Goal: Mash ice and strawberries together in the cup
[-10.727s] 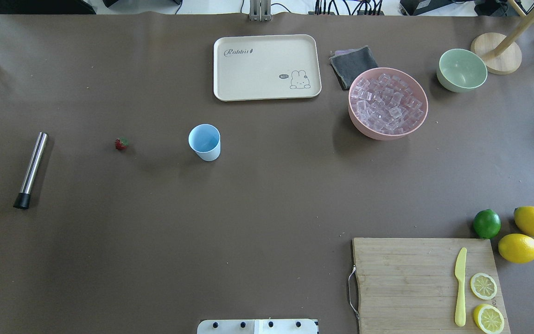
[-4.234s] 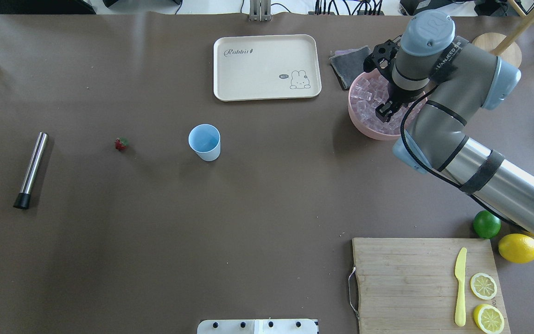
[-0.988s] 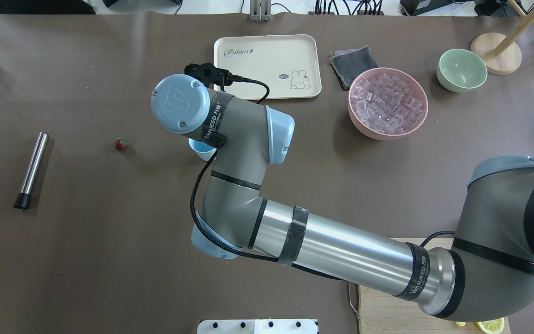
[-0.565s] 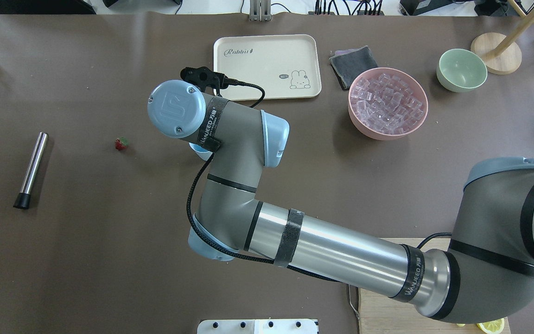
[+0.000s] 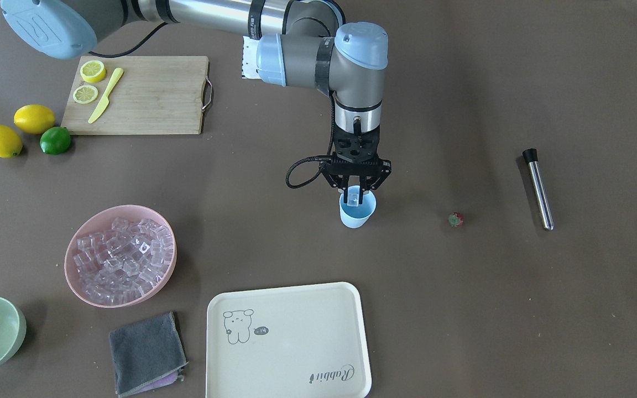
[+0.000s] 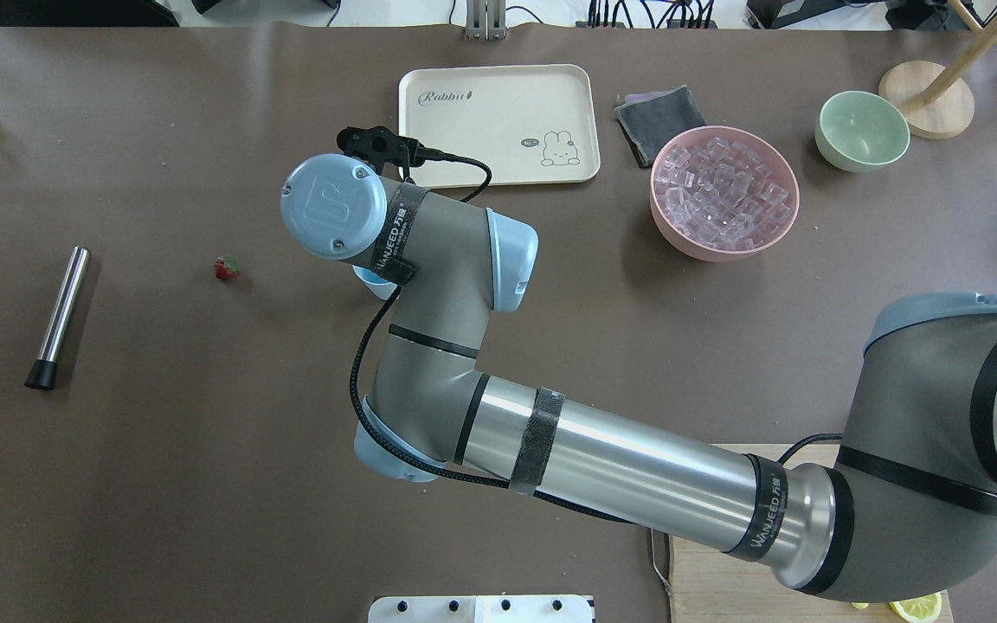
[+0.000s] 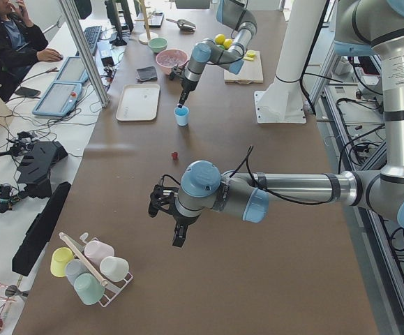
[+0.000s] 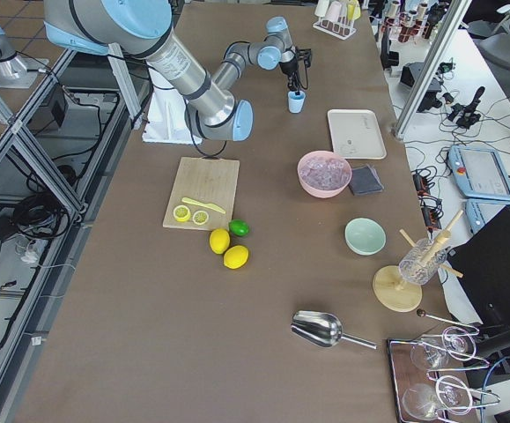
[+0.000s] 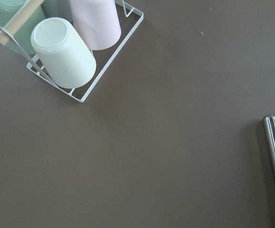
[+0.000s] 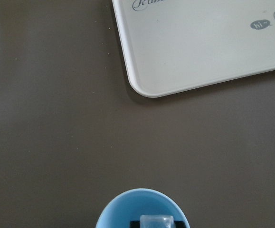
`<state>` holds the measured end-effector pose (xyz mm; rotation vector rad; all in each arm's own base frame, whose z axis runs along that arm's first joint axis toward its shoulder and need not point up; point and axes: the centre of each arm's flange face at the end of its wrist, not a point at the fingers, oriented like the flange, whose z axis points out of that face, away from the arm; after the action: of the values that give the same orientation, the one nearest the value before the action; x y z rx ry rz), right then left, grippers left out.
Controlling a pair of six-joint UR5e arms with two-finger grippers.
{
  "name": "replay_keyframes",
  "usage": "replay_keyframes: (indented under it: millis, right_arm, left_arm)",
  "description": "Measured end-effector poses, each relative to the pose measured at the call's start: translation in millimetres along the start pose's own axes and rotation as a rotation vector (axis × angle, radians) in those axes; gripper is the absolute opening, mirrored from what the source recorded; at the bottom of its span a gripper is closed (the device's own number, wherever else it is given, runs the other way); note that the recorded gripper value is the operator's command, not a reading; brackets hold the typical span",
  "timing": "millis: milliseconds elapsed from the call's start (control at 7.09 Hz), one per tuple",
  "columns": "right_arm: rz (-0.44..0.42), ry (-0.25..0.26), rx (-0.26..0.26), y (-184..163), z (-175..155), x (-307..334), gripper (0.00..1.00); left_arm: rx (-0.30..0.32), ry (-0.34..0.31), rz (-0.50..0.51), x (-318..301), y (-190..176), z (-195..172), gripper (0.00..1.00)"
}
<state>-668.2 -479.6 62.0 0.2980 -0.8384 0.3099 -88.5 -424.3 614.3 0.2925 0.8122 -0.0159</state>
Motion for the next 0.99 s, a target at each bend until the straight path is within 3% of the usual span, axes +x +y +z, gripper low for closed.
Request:
replay_keyframes:
  millis: [282, 565, 988]
  right_arm:
    - [-0.007, -0.013, -0.005, -4, -7, 0, 0.99]
    - [-0.088, -0.022, -0.078, -34, -29, 33, 0.99]
    - [-0.304, 0.02, -0.141, -100, -33, 187, 0.98]
  left_arm:
    - [0.001, 0.0, 0.001, 0, -1, 0, 0.98]
    - [0.002, 0.0, 0.0, 1, -1, 0, 0.98]
    - [0.003, 0.003, -0.004, 1, -1, -1, 0.98]
